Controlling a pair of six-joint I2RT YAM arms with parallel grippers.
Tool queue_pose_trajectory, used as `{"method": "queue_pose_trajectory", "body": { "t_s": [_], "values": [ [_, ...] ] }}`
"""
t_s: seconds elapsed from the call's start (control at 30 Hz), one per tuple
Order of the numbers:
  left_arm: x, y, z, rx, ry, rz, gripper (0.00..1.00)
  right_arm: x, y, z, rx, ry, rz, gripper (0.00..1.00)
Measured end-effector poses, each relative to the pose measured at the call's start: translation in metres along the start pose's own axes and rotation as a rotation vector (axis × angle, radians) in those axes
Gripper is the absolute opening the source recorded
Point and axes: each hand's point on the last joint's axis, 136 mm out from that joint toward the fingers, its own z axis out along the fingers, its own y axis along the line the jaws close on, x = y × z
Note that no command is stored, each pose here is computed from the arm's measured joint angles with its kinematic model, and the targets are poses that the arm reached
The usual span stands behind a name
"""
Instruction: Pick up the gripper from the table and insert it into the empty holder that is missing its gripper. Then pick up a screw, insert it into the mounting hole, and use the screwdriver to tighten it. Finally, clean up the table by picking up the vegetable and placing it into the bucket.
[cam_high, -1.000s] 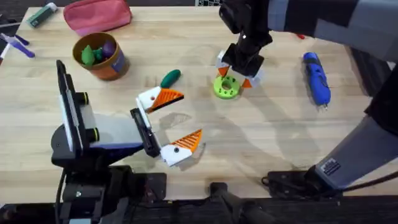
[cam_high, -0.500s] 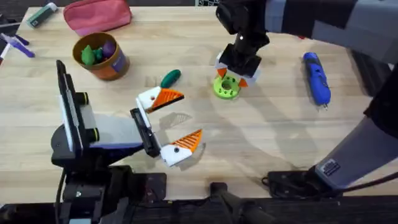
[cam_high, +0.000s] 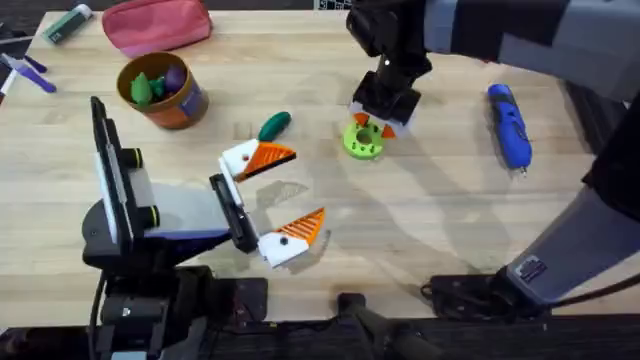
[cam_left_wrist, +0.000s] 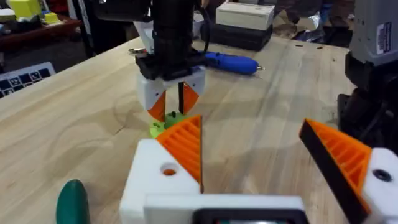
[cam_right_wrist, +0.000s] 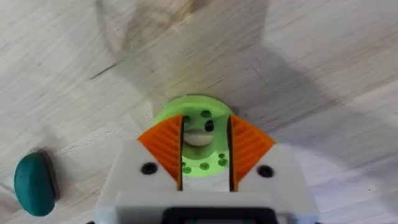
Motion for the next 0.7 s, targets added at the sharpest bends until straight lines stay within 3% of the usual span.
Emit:
{"method": "queue_pose_trajectory", "body": {
  "t_s": [0.7],
  "values": [
    [0.0000, 0.0000, 0.0000, 0.000, 0.000, 0.000, 0.986, -0.0024, -0.0018, 0.0000, 0.010, -0.014, 0.000, 0.011]
  ]
}}
